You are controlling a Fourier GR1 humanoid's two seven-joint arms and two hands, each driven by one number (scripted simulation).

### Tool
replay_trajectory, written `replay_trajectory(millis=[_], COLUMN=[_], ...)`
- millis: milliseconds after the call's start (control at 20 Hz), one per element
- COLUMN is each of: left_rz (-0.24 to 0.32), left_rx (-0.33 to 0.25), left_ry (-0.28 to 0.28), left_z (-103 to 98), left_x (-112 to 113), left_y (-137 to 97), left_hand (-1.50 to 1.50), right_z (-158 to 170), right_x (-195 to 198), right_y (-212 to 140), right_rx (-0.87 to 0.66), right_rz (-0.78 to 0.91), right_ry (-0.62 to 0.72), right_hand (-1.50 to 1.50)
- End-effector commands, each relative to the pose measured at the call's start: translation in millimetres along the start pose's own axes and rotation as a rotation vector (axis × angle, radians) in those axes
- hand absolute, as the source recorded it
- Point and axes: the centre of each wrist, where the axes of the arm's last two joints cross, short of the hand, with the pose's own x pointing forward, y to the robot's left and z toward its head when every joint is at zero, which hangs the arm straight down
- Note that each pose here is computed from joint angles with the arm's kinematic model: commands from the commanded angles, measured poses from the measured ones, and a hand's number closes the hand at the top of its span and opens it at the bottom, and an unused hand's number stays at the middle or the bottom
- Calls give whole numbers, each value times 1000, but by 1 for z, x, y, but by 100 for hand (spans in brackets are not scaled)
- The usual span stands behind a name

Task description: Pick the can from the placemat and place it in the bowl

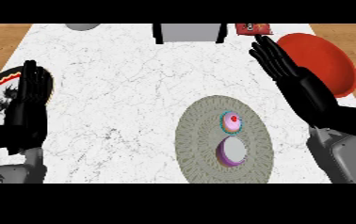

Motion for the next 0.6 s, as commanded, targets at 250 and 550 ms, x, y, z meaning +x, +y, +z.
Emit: replay_trajectory(millis=[250,550], left_rz=[6,36], left_rx=[-248,-247], left_ry=[101,199], left_z=[11,26], left_x=[-4,-18], left_y=[-47,-48], left_hand=[0,0], right_z=[55,77], right_x=[-50,-44], right_y=[89,100], right_rx=[-25,-584], right_rz=[101,205], right_ry=[478,190], right_hand=[150,-150])
